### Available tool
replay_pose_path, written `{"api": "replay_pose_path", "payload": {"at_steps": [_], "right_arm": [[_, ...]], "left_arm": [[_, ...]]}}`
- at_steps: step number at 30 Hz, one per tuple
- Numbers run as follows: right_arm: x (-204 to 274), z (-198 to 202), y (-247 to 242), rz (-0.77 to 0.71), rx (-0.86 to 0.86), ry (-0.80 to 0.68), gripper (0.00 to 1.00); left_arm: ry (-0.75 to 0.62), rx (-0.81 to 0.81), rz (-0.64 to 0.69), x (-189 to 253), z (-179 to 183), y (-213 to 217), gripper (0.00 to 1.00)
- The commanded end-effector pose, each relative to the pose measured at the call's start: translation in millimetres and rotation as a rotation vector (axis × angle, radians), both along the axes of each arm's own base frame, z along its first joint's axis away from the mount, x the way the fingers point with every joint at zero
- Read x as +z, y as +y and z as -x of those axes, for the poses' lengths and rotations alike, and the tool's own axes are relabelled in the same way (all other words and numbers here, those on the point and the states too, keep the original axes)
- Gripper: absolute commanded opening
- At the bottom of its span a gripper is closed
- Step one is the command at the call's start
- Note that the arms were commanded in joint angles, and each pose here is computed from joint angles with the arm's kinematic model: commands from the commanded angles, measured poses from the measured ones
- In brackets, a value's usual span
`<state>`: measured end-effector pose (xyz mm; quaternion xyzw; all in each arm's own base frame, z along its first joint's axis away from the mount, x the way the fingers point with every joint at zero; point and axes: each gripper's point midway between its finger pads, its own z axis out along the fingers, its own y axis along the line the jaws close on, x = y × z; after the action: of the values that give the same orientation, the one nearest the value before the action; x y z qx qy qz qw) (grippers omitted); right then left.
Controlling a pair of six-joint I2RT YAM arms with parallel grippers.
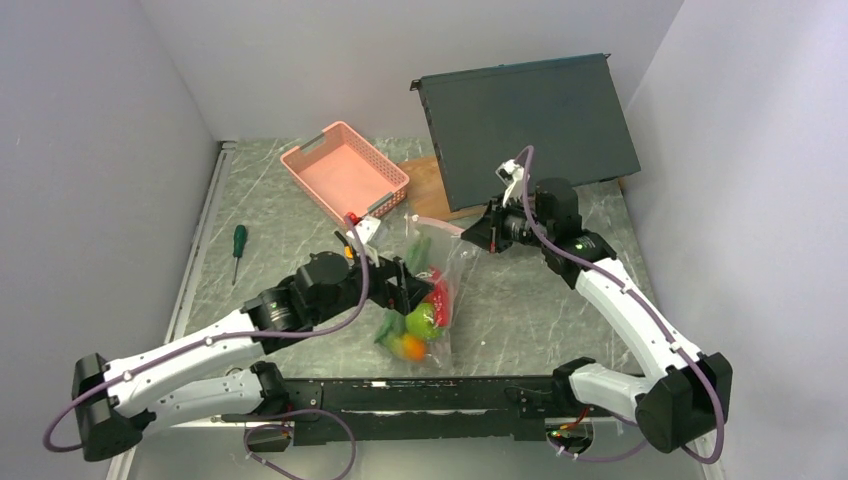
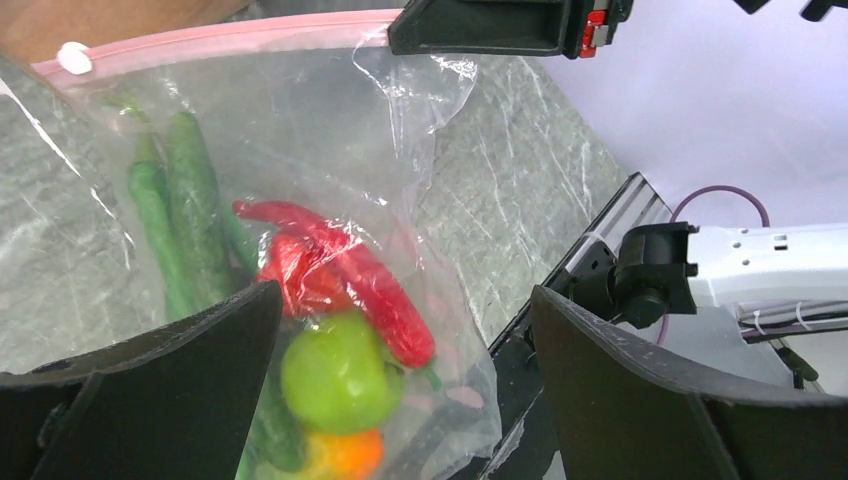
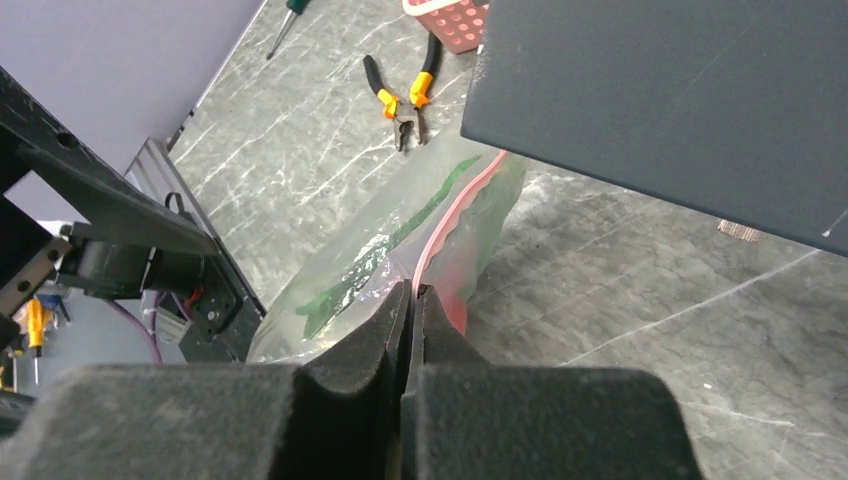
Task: Open the zip-top bag and remove the fake food
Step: Unzip the zipper food storage bag at the center of the board.
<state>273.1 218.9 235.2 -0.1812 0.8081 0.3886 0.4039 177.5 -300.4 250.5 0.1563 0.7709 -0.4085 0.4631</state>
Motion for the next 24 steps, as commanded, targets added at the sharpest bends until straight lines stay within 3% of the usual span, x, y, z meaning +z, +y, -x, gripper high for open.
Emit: {"api": "replay_pose_path", "payload": {"at_steps": [1,16,24], "right_arm": [[22,7,-3,-0.011,0.076,-0.130,0.00],[36,37,-20,-0.026,0.329,-0.299,0.00],[47,48,-24,0.005,0.443,-0.407,0.00]], "left_arm": [[-0.103,-0.034,0.003,14,9,16,1.00],[-0.215,0.138,-0.040,9,14,99,1.00],[-0.268,0.194,-0.019,-5,5,107,1.00]]}}
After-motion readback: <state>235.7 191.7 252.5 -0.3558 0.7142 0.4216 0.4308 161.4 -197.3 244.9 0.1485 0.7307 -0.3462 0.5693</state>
